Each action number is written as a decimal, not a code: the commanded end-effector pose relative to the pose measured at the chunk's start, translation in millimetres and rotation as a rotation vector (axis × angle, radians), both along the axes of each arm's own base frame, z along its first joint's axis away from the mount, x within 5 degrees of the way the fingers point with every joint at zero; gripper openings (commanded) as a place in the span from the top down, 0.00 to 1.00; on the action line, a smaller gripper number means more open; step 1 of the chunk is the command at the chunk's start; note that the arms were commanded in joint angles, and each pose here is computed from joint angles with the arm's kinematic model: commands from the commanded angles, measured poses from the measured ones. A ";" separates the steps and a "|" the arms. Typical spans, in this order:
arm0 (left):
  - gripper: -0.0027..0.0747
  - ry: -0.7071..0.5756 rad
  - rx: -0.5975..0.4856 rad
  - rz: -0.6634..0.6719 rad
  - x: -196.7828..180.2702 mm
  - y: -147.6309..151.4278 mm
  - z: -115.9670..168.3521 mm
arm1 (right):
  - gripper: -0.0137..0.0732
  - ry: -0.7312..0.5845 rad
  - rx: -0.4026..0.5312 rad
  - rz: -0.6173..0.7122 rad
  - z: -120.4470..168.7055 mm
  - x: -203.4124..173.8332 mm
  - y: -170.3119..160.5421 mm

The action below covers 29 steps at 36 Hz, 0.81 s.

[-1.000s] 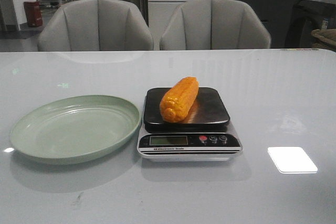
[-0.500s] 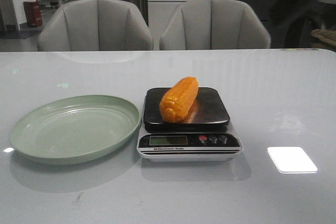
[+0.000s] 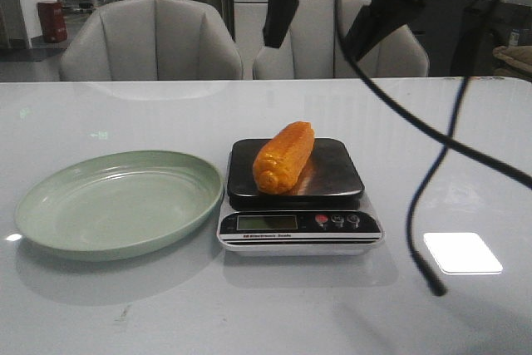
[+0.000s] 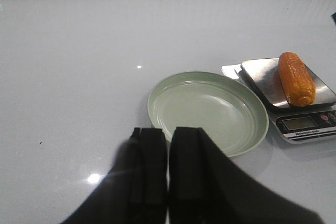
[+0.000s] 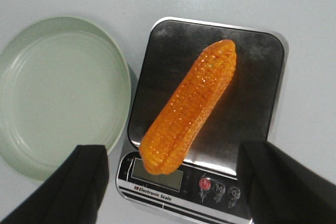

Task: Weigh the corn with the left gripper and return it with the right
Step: 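Reach the right gripper down over the corn on the scale and grasp it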

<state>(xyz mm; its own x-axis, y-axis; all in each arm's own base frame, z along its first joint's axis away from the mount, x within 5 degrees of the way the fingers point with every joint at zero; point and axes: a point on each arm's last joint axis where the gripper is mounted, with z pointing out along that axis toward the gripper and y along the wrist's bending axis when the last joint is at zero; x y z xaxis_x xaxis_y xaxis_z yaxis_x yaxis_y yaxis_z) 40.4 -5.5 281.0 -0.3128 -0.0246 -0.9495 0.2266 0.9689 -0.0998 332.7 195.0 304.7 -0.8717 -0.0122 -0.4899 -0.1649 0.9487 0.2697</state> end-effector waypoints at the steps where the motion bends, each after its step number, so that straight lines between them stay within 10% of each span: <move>1: 0.81 -0.082 -0.024 -0.005 1.3 -1.0 13.4 | 0.15 -0.030 -0.012 -0.068 17.6 12.0 10.1; 20: 0.81 -0.084 -0.025 -0.004 0.5 -0.7 13.4 | 0.16 0.235 -0.071 -0.253 -53.2 37.9 42.7; 29: 0.81 -0.084 -0.025 -0.004 0.5 -0.7 13.4 | 0.62 0.245 -0.073 -0.253 -64.2 41.9 45.8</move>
<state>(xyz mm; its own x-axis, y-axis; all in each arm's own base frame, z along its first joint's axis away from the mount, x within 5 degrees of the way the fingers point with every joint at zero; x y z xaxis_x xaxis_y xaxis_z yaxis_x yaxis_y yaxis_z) 39.5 -5.1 281.3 -0.3072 -0.0268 -0.9513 0.2272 0.9686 -0.1007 372.5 241.2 208.0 -0.9656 0.1814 -0.1862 0.1568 0.9777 0.1396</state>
